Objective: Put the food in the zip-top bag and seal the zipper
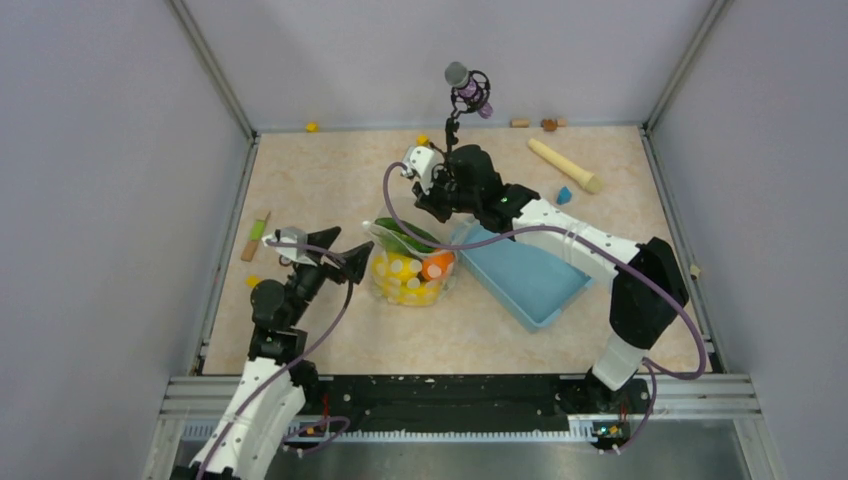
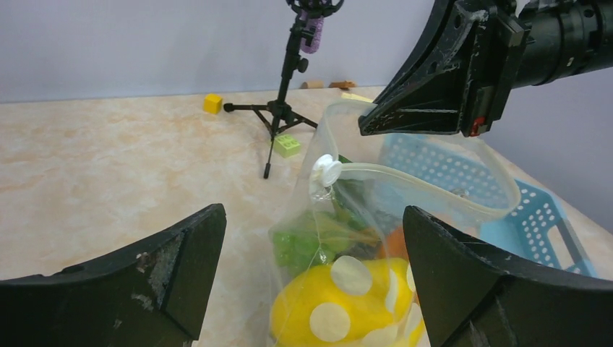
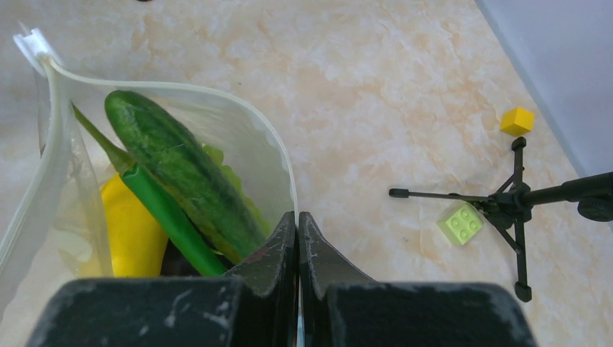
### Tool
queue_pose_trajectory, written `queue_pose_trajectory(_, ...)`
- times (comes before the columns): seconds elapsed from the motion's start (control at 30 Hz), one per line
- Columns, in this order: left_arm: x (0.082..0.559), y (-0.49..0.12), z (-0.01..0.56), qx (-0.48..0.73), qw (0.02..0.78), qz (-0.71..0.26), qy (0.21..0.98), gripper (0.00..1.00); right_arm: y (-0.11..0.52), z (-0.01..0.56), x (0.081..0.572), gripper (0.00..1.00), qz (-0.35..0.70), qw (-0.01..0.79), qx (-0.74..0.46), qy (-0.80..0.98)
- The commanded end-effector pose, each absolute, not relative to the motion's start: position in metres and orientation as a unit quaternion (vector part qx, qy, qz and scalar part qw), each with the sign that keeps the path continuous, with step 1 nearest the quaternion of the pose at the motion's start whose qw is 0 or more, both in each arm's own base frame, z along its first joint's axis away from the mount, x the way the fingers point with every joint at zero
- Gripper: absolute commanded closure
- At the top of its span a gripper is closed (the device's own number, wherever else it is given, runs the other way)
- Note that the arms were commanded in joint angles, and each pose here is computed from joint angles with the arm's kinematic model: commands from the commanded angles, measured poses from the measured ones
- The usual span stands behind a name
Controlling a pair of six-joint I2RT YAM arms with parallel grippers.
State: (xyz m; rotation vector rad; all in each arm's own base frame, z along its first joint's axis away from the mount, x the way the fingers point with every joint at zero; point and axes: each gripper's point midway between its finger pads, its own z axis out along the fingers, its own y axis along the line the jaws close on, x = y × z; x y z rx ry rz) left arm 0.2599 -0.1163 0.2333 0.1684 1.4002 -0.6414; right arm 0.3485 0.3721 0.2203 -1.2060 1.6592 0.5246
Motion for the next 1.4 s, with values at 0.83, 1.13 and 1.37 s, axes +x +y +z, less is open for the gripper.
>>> queue_pose_trajectory(0.83,0.283,-0.161,0.24,0.251,0.647,-0.455,0.558,0.42,0.38,0.241,0.338,1.0,0.249,0.497,-0.527,0.643)
queue_pose_trajectory(1.13,0.271,-0.172,0.241,0.287,0.602,-0.498,0.554,0.89,0.379,0.239,0.342,0.86,0.25,0.495,-0.501,0.665)
queue_pose_trajectory(1.37,0.258,-0.17,0.245,0.273,0.612,-0.491,0.557,1.0,0.352,0.259,0.348,0.58,0.23,0.517,-0.393,0.725)
